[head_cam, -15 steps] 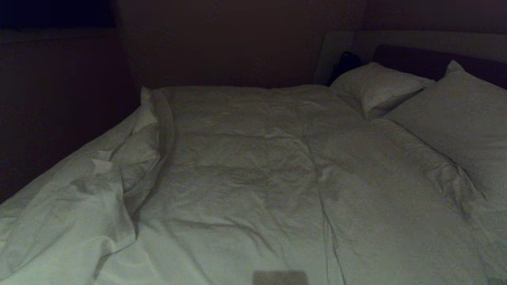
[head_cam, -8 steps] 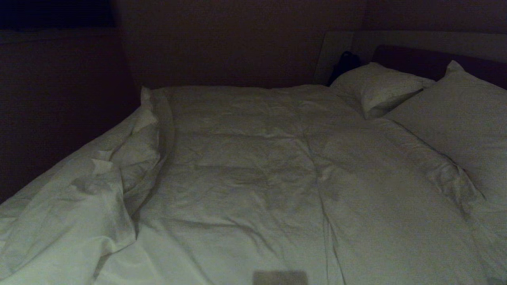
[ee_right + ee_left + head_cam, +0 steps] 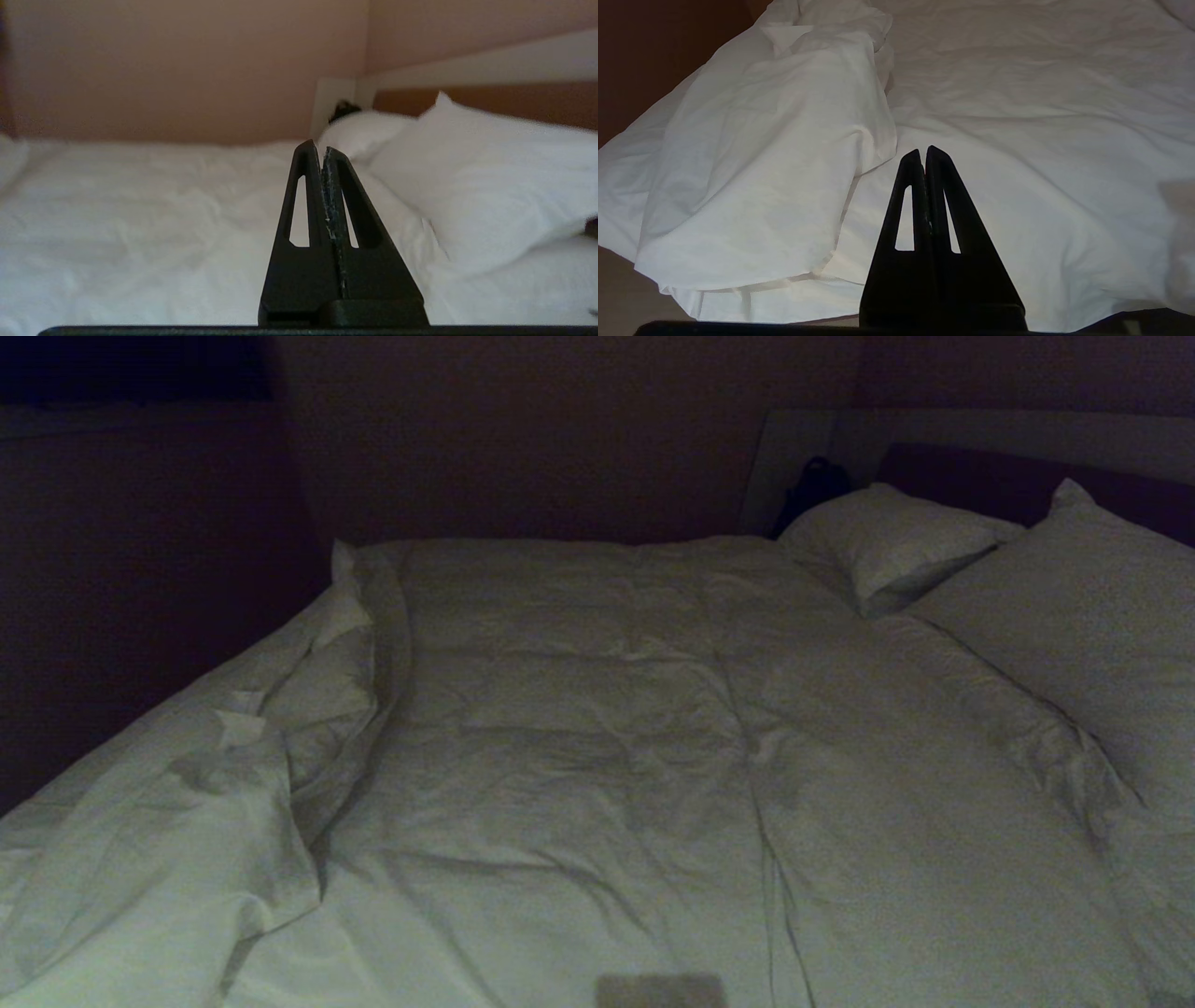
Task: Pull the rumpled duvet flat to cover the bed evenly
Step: Flatten the corners of the folded blanket
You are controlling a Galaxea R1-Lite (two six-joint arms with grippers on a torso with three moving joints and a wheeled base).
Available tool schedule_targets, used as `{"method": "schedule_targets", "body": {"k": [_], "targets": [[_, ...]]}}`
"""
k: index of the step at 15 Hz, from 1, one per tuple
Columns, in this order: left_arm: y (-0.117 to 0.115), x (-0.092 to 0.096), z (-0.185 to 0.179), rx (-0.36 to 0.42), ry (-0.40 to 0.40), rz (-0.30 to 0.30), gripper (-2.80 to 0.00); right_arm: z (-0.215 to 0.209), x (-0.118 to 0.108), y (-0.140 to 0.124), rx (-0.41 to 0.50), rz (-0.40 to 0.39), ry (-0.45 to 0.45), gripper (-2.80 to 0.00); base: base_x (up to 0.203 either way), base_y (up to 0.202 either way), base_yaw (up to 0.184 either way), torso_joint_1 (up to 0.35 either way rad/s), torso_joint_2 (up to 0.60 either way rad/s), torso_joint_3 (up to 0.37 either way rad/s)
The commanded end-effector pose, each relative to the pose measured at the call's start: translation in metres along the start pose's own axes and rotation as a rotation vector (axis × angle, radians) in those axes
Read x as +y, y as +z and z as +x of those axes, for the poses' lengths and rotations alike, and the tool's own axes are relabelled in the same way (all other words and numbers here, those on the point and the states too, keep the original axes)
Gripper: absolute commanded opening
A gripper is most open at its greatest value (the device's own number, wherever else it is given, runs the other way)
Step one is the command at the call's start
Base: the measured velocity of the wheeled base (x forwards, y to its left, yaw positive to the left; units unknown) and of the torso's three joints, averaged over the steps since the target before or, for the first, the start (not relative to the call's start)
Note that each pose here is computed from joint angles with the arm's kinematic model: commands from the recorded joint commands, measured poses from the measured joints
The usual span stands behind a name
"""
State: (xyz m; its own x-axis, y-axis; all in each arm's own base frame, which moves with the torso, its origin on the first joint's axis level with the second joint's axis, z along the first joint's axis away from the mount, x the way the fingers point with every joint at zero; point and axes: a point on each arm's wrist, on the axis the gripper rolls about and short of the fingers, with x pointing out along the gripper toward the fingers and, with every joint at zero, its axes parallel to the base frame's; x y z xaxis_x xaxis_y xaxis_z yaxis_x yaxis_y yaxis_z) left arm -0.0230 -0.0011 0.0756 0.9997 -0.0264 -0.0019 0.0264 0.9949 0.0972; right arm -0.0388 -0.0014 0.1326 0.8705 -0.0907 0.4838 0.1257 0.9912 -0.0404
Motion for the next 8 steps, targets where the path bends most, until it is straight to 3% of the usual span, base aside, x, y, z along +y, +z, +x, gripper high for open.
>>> {"method": "schedule_targets", "body": {"k": [1,3,6,8], "targets": [[0.0,0.0,0.0,0.0,0.0,0.001,-2.8,-0.001,0.001,-0.01,0.027,-0.106,0.004,-2.8,0.0,0.0,0.0,0.0,0.0,0.0],[0.0,0.0,0.0,0.0,0.0,0.001,-2.8,-0.003,0.002,-0.028,0.197,-0.118,0.03,-2.8,0.0,0.0,0.0,0.0,0.0,0.0],[0.0,0.0,0.0,0.0,0.0,0.001,-2.8,-0.006,0.004,-0.04,0.319,-0.123,0.065,-2.8,0.0,0.0,0.0,0.0,0.0,0.0],[0.0,0.0,0.0,0.0,0.0,0.001,-2.8,-0.007,0.004,-0.043,0.351,-0.115,0.071,-2.8,0.0,0.0,0.0,0.0,0.0,0.0]]}}
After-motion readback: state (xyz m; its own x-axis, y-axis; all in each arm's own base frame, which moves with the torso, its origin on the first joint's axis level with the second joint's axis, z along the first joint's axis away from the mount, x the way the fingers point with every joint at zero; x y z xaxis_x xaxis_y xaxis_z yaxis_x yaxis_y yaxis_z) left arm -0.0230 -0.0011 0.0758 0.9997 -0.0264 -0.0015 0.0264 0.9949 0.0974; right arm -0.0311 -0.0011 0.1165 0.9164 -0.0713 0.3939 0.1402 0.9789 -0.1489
